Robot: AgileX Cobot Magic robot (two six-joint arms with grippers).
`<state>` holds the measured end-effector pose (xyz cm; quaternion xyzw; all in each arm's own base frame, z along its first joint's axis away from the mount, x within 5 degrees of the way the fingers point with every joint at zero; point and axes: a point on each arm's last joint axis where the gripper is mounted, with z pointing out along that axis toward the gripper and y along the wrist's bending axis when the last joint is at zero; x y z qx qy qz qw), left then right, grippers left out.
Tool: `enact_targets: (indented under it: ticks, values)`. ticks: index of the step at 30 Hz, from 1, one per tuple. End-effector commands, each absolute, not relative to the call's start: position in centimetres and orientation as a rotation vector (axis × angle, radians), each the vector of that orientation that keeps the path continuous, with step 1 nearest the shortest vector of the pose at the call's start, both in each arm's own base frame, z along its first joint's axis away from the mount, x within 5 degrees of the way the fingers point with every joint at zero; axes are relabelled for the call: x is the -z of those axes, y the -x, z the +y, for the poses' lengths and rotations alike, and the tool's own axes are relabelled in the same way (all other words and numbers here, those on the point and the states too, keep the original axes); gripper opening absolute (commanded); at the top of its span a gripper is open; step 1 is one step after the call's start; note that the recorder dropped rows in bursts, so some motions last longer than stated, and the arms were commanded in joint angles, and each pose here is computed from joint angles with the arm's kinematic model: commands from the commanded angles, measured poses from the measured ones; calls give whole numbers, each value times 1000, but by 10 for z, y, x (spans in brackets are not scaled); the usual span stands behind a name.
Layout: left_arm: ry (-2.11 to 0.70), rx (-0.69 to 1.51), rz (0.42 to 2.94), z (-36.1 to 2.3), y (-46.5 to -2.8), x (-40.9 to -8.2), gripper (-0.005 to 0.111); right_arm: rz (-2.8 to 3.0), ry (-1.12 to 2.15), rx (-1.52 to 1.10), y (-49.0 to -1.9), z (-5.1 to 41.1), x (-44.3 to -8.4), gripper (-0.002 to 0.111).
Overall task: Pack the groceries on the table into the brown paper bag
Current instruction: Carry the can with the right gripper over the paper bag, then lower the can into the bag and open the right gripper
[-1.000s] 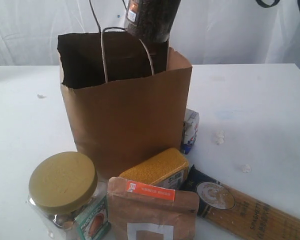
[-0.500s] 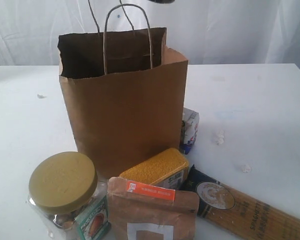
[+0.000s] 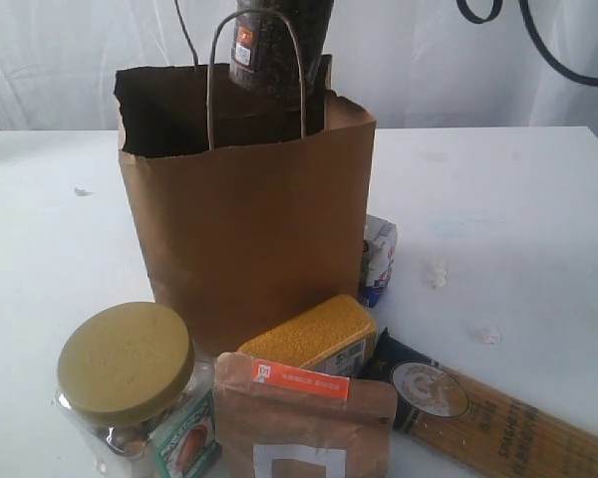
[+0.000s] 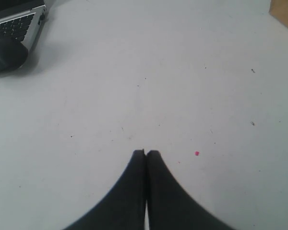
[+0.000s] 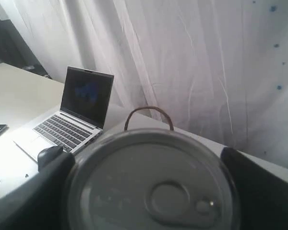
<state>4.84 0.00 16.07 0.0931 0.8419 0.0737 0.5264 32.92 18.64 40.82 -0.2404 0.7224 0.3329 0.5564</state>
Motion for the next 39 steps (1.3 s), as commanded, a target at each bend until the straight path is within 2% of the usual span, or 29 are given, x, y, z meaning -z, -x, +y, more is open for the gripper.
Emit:
enact_targets:
  ticks: [1, 8, 12, 22, 39]
  values:
    - [-226, -163, 2032, -1, -48, -157, 0, 1700, 577, -814, -329, 189, -410, 26]
    - [-226, -163, 2032, -1, -48, -157, 0, 1749, 668, -835, -332, 195, -394, 27]
    - [-226, -163, 2032, -1, -48, -157, 0, 1773, 756, -756, -334, 195, -385, 28]
    - [-226, -163, 2032, -1, -48, -157, 0, 1820, 770, -713, -337, 194, -377, 52]
    - [-226, -163, 2032, -1, -48, -157, 0, 1843, 760, -733, -338, 195, -373, 53]
